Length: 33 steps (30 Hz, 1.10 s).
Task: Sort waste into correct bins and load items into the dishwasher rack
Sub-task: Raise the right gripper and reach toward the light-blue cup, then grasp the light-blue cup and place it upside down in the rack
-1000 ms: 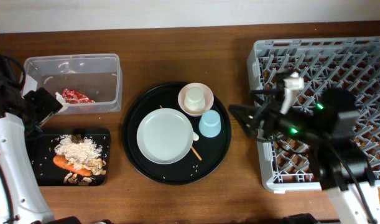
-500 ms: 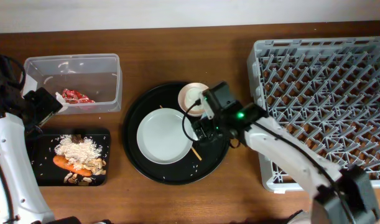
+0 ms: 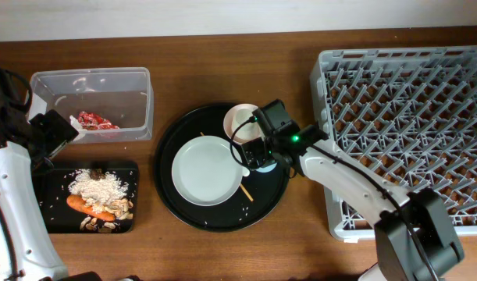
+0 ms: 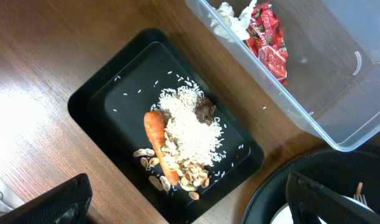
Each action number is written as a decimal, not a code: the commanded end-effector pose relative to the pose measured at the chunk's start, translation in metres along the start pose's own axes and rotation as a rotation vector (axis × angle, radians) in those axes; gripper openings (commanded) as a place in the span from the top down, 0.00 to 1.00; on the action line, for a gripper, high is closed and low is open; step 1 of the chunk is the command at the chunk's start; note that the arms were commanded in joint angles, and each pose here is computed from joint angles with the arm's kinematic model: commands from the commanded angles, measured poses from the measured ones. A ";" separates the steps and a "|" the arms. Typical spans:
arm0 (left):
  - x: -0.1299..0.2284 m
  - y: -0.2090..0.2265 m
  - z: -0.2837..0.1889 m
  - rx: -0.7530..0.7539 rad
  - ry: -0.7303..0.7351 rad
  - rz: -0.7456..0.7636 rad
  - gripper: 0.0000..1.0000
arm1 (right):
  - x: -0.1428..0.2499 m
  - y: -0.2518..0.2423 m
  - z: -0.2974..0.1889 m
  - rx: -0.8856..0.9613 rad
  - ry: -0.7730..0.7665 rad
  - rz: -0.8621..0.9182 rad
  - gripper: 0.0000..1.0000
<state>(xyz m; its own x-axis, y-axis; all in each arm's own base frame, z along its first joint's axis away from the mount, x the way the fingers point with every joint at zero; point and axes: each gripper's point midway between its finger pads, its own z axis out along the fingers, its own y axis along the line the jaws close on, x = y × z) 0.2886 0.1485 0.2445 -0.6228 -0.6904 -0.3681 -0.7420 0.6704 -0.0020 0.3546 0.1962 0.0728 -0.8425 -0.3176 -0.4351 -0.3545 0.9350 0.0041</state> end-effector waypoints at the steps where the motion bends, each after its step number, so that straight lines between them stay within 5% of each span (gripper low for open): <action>1: -0.003 0.001 -0.003 0.000 -0.014 -0.019 0.01 | -0.003 -0.003 0.005 0.014 0.000 0.020 0.07; 10: -0.003 0.001 -0.003 0.000 -0.014 -0.019 0.01 | -0.002 0.011 0.016 -0.060 0.010 0.020 0.13; 22: -0.003 0.001 -0.003 0.000 -0.014 -0.019 0.01 | -0.004 0.011 0.009 -0.066 0.005 0.034 0.39; 29: -0.003 0.001 -0.003 0.000 -0.014 -0.019 0.01 | -0.036 -0.011 -0.083 -0.070 -0.174 0.097 0.41; 33: -0.003 0.001 -0.003 0.000 -0.014 -0.019 0.01 | -0.047 -0.091 -0.163 0.033 -0.335 0.228 0.41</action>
<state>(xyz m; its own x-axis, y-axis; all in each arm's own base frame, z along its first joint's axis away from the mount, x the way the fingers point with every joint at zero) 0.2887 0.1486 0.2445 -0.6225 -0.6903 -0.3687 -0.7420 0.6704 -0.0023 0.3522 0.1492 0.1883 -0.7899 -0.1332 -0.5986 -0.2503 0.9611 0.1164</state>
